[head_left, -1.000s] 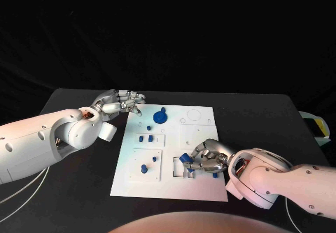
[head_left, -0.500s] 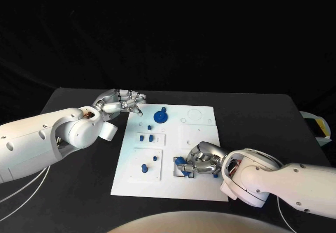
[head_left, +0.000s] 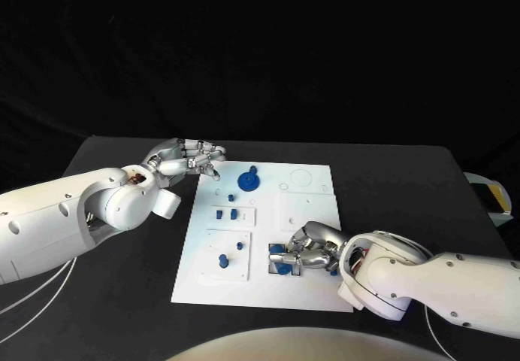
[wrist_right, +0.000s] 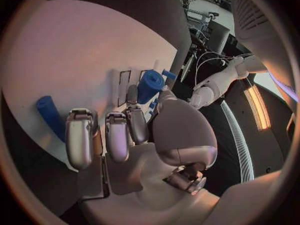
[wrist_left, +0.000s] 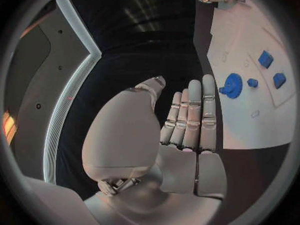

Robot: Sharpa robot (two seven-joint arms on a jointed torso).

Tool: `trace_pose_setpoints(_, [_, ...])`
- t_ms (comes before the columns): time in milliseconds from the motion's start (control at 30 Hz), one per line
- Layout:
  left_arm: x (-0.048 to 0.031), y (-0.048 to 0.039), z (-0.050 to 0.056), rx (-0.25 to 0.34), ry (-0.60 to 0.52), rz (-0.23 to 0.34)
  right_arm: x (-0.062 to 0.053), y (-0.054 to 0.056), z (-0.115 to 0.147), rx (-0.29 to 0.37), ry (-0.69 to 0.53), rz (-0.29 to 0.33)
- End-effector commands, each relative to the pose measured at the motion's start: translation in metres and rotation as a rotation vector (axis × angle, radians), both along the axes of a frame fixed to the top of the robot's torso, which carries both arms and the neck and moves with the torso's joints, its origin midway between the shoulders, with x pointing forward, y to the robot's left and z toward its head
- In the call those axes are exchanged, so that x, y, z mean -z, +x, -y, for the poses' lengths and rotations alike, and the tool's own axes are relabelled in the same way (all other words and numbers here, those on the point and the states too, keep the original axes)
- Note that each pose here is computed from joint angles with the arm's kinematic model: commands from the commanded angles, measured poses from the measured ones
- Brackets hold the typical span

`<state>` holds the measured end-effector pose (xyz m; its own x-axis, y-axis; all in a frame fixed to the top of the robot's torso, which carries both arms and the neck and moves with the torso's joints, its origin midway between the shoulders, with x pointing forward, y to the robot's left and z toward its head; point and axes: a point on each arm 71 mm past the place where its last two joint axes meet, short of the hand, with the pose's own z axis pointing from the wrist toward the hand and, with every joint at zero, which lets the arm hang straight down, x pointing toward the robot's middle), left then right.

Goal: Assemble the parts on the task board

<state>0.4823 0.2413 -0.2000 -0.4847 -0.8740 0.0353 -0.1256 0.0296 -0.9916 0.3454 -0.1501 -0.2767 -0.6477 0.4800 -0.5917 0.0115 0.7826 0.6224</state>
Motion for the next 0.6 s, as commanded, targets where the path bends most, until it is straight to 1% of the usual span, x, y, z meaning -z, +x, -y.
trace_pose_setpoints(33, [-0.0007, -0.0010, 0.0021, 0.017, -0.013, -0.003, -0.0004, -0.0011, -0.0020, -0.025, -0.011, 0.020])
trace_pose_setpoints(167, [-0.0007, -0.0012, 0.0019, 0.017, -0.012, -0.004, -0.0016, -0.0013, -0.0015, -0.027, -0.010, 0.041])
trace_pose_setpoints(400, [-0.0006, -0.0012, 0.0013, 0.015, -0.011, -0.004, -0.0034, -0.0029, 0.0001, -0.034, -0.007, 0.056])
trace_pose_setpoints(600, [-0.0007, -0.0012, 0.0005, 0.013, -0.010, -0.004, -0.0085, -0.0063, 0.0010, -0.056, 0.044, 0.081])
